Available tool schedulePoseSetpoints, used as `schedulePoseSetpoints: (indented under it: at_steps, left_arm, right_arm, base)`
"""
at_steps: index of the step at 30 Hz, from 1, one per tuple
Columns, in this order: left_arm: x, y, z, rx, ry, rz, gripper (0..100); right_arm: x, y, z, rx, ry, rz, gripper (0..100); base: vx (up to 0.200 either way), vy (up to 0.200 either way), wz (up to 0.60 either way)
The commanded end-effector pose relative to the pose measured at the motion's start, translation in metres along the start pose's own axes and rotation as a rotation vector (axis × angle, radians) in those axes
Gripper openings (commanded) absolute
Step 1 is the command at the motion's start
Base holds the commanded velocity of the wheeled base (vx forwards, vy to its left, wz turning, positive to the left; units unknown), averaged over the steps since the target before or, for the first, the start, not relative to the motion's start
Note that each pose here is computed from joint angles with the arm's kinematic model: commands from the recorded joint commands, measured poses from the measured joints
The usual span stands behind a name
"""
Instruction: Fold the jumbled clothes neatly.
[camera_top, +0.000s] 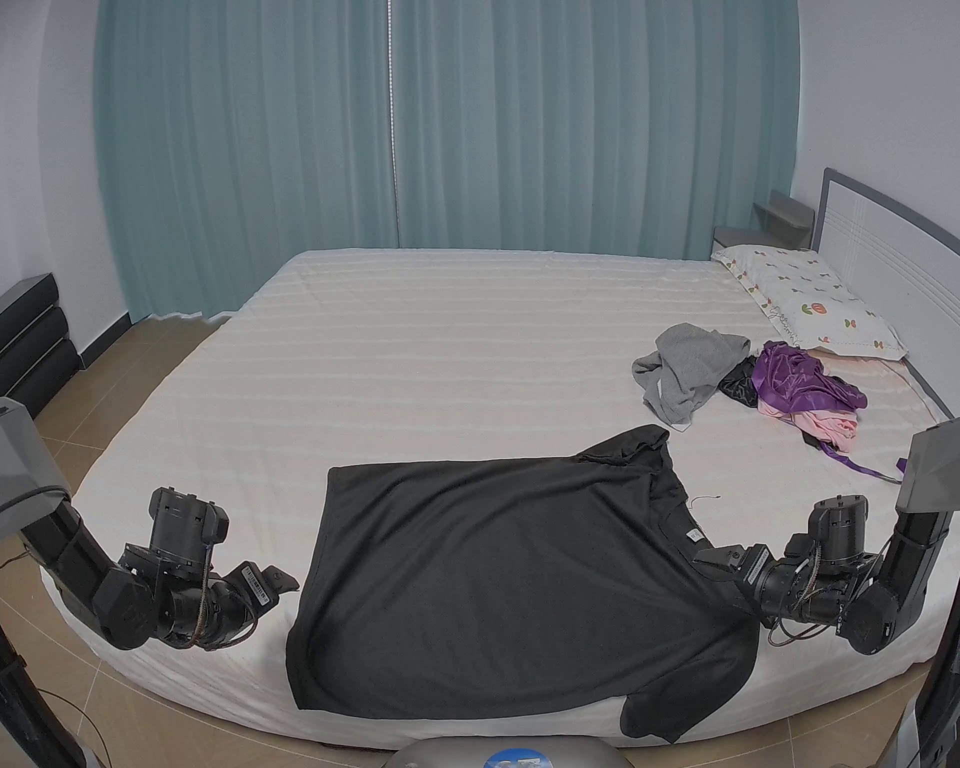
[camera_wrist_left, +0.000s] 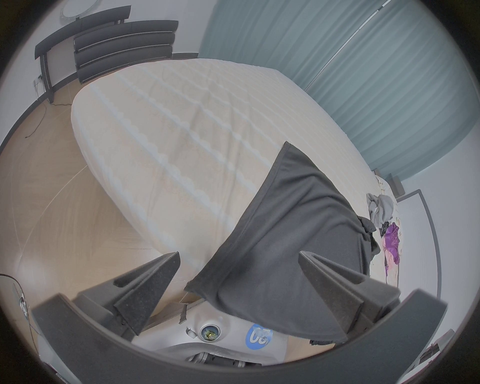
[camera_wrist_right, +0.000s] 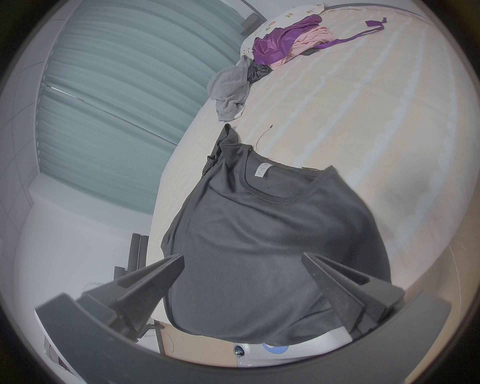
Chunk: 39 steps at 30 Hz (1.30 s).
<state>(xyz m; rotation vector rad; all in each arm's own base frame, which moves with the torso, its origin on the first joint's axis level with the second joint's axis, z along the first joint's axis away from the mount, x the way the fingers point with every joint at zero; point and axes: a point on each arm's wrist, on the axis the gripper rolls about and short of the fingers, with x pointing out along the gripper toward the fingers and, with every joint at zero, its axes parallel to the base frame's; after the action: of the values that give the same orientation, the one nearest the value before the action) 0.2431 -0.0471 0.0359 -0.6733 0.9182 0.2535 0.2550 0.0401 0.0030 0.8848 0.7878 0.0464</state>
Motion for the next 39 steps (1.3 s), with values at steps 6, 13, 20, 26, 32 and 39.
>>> schedulePoseSetpoints:
  at_steps: [6,13,20,26,32,39]
  left_arm:
    - [0.001,-0.013,0.011,-0.039,-0.041,-0.042,100]
    - [0.023,-0.03,0.031,-0.064,-0.075,-0.07,100]
    - [0.066,-0.045,0.051,-0.069,-0.08,-0.078,100]
    - [0.095,-0.064,0.077,-0.004,-0.116,-0.126,100]
    - [0.123,-0.083,0.093,-0.002,-0.133,-0.149,100]
    - [0.154,-0.096,0.101,0.009,-0.139,-0.146,100]
  right_arm:
    - [0.001,0.0,0.0,-0.002,0.001,0.0,100]
    - [0.002,-0.001,-0.002,-0.004,0.01,-0.006,100]
    - [0.005,-0.002,-0.003,-0.006,0.017,-0.011,100]
    - [0.004,-0.003,-0.004,-0.002,0.016,-0.017,100]
    - [0.005,-0.002,-0.002,0.0,0.012,-0.01,100]
    - [0.006,-0.003,-0.004,0.0,0.024,-0.013,100]
  base:
    - [0.033,0.0,0.0]
    - [0.0,0.0,0.0]
    - [0.0,0.0,0.0]
    - [0.0,0.0,0.0]
    - [0.0,0.0,0.0]
    - [0.0,0.0,0.0]
